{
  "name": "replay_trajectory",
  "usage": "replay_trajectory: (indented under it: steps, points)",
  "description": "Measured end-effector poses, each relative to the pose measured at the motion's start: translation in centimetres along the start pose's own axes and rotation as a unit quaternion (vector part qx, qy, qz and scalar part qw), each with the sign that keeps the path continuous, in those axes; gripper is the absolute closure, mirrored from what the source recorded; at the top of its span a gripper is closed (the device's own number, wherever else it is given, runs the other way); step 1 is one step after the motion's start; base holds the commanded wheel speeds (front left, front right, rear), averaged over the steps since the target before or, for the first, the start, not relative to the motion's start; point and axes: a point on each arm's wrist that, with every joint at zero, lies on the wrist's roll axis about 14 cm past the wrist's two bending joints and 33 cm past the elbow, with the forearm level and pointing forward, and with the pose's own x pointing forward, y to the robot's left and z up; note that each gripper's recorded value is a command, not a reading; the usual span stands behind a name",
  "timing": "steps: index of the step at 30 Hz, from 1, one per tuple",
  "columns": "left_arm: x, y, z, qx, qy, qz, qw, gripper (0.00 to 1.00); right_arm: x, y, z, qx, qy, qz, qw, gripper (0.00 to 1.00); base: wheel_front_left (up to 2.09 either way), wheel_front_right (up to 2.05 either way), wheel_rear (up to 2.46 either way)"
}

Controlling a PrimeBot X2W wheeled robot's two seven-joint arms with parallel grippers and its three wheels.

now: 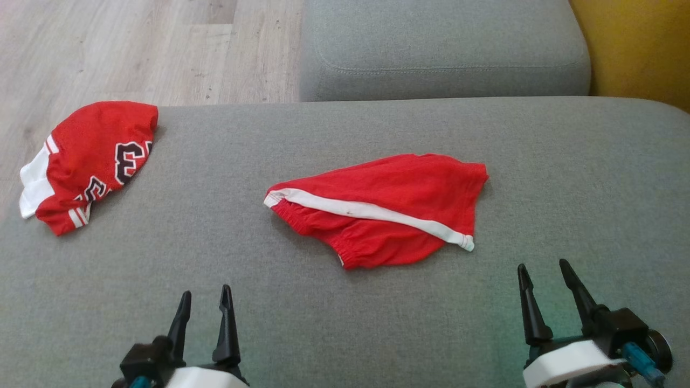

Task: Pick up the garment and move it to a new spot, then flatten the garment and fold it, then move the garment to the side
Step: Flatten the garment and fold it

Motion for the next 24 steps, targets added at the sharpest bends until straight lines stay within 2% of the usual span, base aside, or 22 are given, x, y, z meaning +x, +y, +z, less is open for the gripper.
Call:
replay_trajectory:
  steps: [7, 15, 24]
  points:
    - [0.1, 0.3, -0.4, -0.001, 0.008, 0.006, 1.000, 0.00, 0.8, 0.1, -0.7, 0.001, 0.019, 0.003, 1.000, 0.00, 0.00, 0.00, 0.00]
    - [1.3, 0.3, -0.3, 0.001, 0.013, 0.008, 1.000, 0.00, 5.5, 0.1, -1.2, -0.001, 0.074, 0.011, 0.997, 0.00, 0.00, 0.00, 0.00]
    - [2.2, 1.5, -0.9, 0.000, 0.025, 0.030, 0.999, 0.00, 7.8, 1.8, -6.7, -0.002, 0.181, 0.041, 0.983, 0.00, 0.00, 0.00, 0.00]
